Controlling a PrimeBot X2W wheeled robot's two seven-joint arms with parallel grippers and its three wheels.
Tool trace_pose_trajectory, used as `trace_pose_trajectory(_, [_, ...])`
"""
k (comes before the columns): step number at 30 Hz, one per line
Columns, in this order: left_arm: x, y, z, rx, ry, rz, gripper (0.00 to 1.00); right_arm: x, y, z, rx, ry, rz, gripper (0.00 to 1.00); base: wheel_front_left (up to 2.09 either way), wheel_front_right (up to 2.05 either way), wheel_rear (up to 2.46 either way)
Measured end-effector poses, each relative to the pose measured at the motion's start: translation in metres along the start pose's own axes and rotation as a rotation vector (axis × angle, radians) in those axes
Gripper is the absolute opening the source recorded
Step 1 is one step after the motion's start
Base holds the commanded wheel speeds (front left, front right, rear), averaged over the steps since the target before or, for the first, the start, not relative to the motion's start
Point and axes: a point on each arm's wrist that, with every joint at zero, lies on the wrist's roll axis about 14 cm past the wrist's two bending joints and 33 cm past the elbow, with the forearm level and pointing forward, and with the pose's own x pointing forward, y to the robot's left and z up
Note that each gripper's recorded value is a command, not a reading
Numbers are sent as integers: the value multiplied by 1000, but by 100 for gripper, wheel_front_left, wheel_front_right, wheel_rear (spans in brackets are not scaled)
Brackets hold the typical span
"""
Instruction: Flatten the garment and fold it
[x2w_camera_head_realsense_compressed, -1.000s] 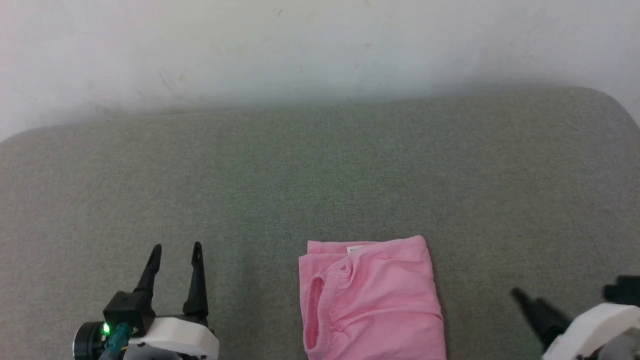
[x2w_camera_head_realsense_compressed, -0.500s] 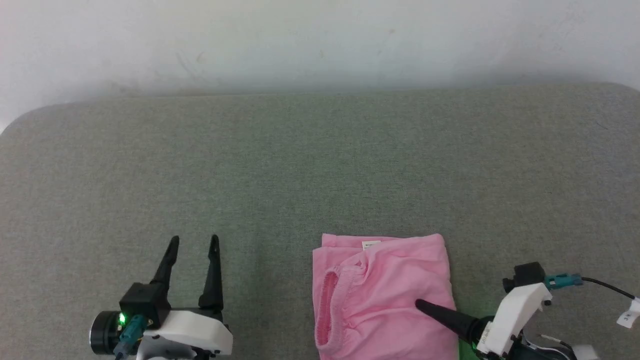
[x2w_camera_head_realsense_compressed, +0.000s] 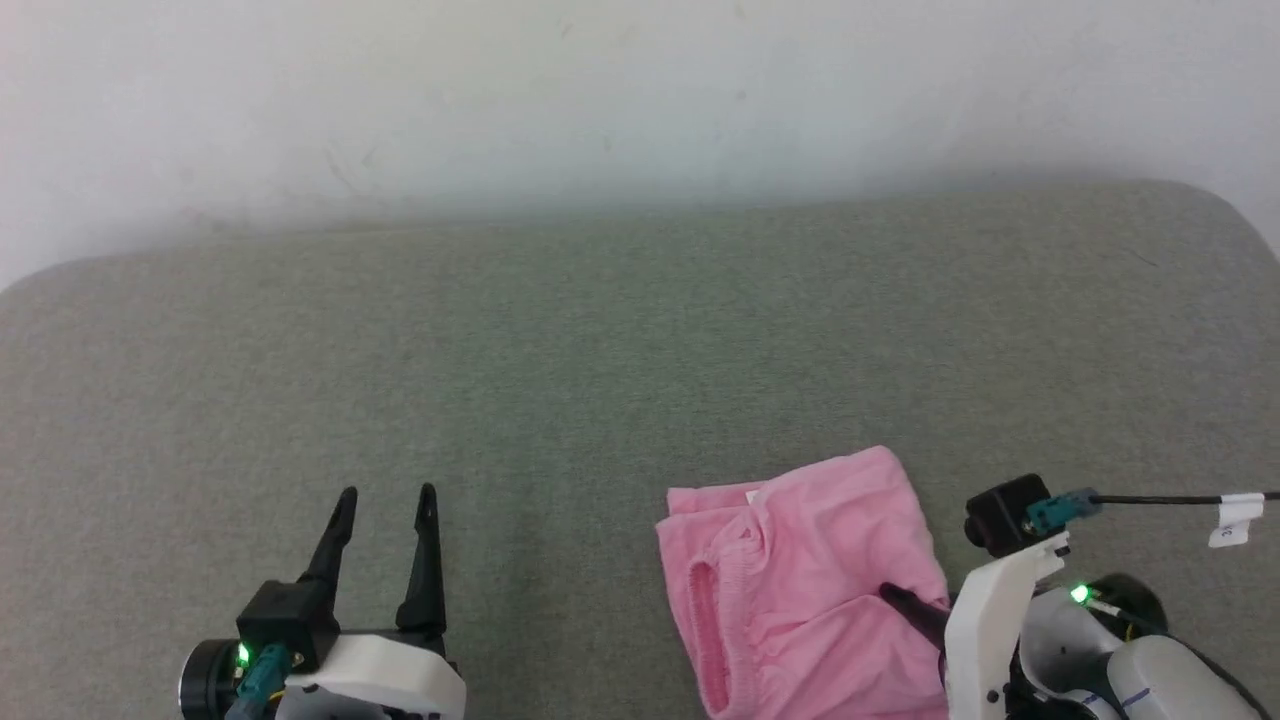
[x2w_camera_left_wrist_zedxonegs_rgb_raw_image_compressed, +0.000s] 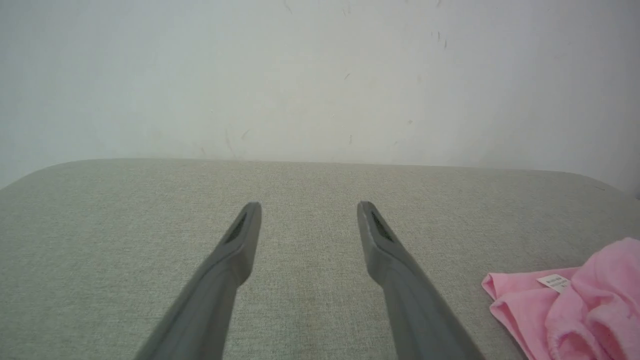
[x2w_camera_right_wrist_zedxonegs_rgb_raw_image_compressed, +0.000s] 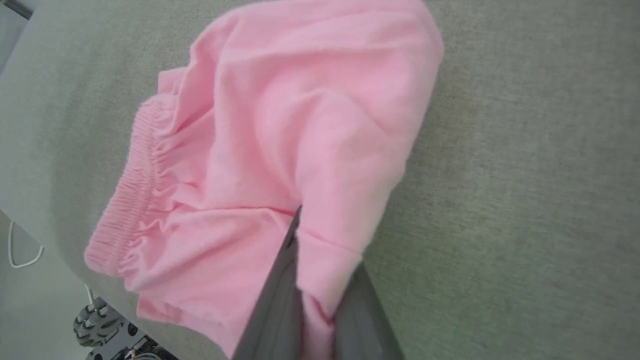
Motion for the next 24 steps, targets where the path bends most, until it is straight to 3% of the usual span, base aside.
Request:
trace_pose_trajectory(3, [8, -11, 5, -8, -19, -33, 100, -13, -21, 5, -117, 0, -84, 0, 0, 0, 0])
trace_pose_trajectory(7, [23, -32, 9, -8, -37, -91, 100, -34, -60, 8, -163, 15, -203, 0, 0, 0, 0])
trace_pose_trajectory(16, [68, -88, 5, 33, -60, -278, 100, -91, -166, 0, -60, 24, -505, 0, 0, 0, 0])
trace_pose_trajectory(24, [109, -144, -13, -3, -63, -439, 100, -125, -244, 3, 0, -12, -725, 0, 0, 0, 0])
